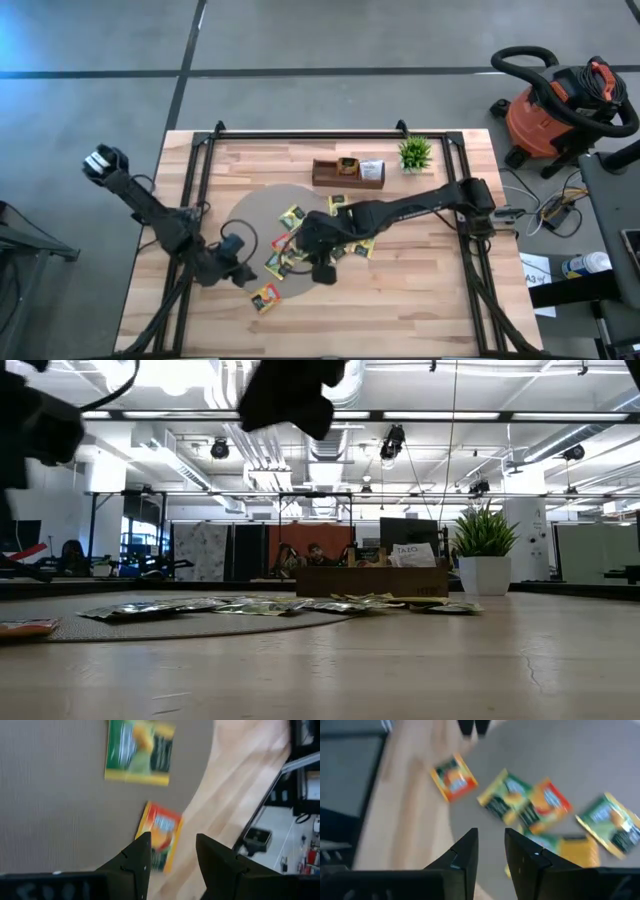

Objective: Pick & Place Tea
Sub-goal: Put the red tea sachet into the middle compartment of the wooden organizer

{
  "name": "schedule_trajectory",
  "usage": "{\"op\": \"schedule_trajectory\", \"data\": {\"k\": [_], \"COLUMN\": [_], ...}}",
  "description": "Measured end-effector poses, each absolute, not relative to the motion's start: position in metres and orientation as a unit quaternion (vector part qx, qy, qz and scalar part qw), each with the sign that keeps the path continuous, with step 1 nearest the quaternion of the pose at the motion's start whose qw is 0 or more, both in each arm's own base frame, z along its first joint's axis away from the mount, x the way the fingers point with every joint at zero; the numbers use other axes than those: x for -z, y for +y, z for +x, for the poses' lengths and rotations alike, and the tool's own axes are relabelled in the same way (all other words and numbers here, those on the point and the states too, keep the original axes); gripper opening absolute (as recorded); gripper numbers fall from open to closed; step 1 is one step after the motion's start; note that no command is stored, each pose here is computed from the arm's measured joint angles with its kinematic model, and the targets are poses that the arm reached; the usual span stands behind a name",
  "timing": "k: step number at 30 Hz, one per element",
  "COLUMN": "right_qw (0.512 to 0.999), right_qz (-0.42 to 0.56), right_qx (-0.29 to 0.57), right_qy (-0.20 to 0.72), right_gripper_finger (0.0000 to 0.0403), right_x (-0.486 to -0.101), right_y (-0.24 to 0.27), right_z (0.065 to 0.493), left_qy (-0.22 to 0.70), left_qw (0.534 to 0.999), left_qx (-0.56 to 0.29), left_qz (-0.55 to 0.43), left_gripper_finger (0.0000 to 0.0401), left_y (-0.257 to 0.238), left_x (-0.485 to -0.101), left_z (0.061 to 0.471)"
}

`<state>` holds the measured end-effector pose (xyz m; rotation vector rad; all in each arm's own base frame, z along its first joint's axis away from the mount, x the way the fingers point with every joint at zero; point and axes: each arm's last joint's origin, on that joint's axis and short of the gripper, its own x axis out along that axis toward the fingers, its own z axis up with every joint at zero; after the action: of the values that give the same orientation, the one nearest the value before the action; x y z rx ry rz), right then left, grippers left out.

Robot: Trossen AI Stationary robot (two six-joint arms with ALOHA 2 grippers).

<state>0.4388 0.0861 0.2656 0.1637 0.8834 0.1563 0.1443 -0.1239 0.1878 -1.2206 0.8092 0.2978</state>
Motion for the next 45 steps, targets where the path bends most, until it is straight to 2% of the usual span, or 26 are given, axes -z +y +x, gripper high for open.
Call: {"op": "schedule_trajectory", "data": {"k": [7,13,17,24,33,39,45], "right_qw": [0.906,0.894,0.882,0.878,0.877,0.880,0.881], "right_qz": [0.138,0.182,0.206,0.206,0.206,0.207,0.207], "right_qx": [-0.063,-0.041,-0.029,-0.031,-0.030,-0.032,-0.033], "right_qy": [0.396,0.406,0.424,0.432,0.432,0.426,0.425], "right_gripper_finger": [0.0091,0.0097,0.0098,0.0086,0.0080,0.0088,0.0086], "right_x": [-0.251,-0.220,-0.198,-0.184,-0.178,-0.178,-0.178], "right_y": [0.096,0.099,0.104,0.111,0.111,0.111,0.111], "right_z": [0.455,0.469,0.474,0.477,0.479,0.480,0.480], "left_qy": [0.440,0.452,0.474,0.482,0.421,0.319,0.286], "left_qw": [0.685,0.680,0.684,0.696,0.735,0.787,0.793], "left_qx": [-0.096,-0.063,-0.084,-0.103,-0.135,-0.190,-0.215], "left_qz": [-0.573,-0.574,-0.547,-0.521,-0.513,-0.492,-0.494], "left_gripper_finger": [0.0149,0.0149,0.0149,0.0149,0.0149,0.0149,0.0149], "left_y": [-0.153,-0.170,-0.174,-0.174,-0.164,-0.153,-0.144], "left_x": [-0.172,-0.159,-0.142,-0.129,-0.130,-0.131,-0.132], "left_z": [0.145,0.155,0.157,0.160,0.165,0.172,0.180]}}
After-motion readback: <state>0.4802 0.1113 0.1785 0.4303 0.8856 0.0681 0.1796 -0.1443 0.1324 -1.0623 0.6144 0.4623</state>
